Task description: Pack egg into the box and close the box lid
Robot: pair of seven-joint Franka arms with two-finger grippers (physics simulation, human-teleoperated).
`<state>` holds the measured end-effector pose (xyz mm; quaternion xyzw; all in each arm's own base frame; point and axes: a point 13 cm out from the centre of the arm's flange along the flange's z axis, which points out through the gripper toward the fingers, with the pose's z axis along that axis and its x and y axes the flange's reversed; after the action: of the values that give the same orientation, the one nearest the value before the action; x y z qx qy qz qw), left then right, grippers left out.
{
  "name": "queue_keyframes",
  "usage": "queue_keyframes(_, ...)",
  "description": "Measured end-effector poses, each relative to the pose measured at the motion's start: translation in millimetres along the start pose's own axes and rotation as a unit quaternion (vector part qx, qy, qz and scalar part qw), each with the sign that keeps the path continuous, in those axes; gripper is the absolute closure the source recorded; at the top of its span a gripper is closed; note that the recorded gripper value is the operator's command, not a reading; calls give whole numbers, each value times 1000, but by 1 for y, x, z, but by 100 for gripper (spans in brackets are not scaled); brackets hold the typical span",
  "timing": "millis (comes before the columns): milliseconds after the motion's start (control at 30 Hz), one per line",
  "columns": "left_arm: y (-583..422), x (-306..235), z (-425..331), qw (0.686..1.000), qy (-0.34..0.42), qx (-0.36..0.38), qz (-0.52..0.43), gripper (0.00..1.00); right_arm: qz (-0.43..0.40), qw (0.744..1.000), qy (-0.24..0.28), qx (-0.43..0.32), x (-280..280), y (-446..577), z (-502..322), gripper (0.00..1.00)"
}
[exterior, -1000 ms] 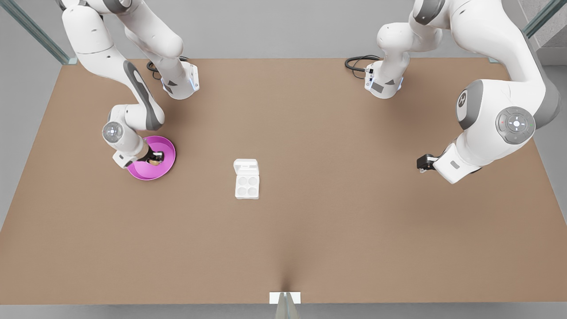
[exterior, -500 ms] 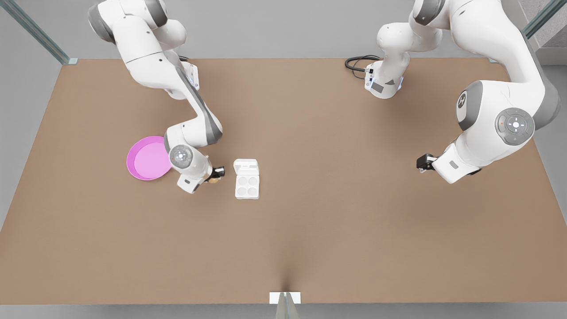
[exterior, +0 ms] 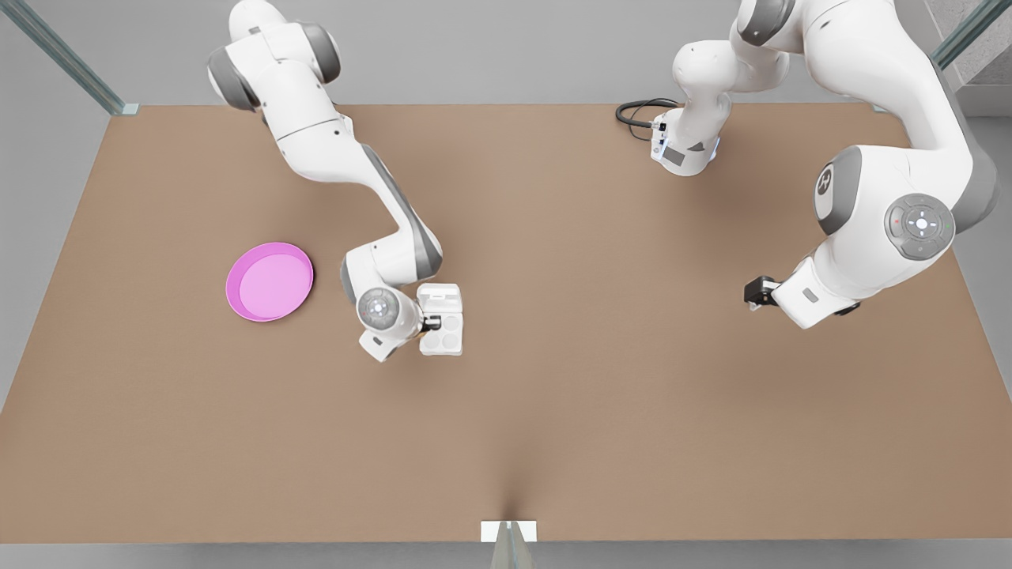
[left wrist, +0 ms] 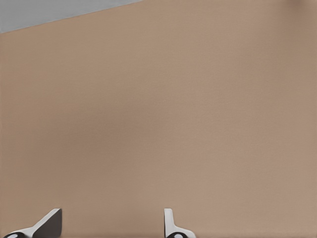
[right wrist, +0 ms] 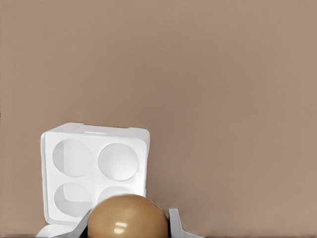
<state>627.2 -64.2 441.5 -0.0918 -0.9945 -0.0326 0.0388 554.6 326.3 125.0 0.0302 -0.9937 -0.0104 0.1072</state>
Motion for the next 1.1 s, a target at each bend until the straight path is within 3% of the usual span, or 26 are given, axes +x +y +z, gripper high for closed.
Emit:
queue_keyframes(400, 0, -1, 2, 1000, 0, -1, 3, 0, 31, 999, 33, 13, 27, 21, 44, 46)
queue_keyframes(467, 1, -1, 2, 1000, 0, -1, 3, 0, 36, 999, 35, 14, 28, 22, 48, 40)
queue_keyframes(500, 1, -1, 2, 1000, 0, -1, 4, 0, 39, 999, 35, 14, 28, 21, 49, 22)
queue_keyframes(533, 1, -1, 2, 1000, 0, -1, 4, 0, 41, 998, 35, 15, 28, 21, 49, 29)
queue_keyframes(600, 1, -2, 3, 1000, 0, -1, 4, 0, 42, 998, 34, 15, 29, 24, 49, 22)
queue_keyframes(633, 1, -2, 3, 1000, 1, -1, 4, 0, 41, 998, 34, 16, 31, 28, 50, 0)
queue_keyframes(767, 2, -1, 2, 1000, 0, 0, 2, 0, 58, 998, 29, 9, 24, 18, 38, 0)
queue_keyframes(833, -8, 0, -1, 1000, -2, 2, 7, 0, 95, 995, 21, -6, 6, -30, 11, 0)
queue_keyframes(933, -99, 13, -12, 998, 1, 17, 60, 0, 180, 983, 1, -29, -8, -186, -64, 0)
queue_keyframes(1000, -192, 68, 27, 993, 36, 2, 116, 0, 243, 969, -34, -43, 5, -321, -139, 0)
queue_keyframes(1100, -363, 141, 73, 976, 42, -14, 214, 0, 262, 961, -82, -48, 49, -407, -234, 0)
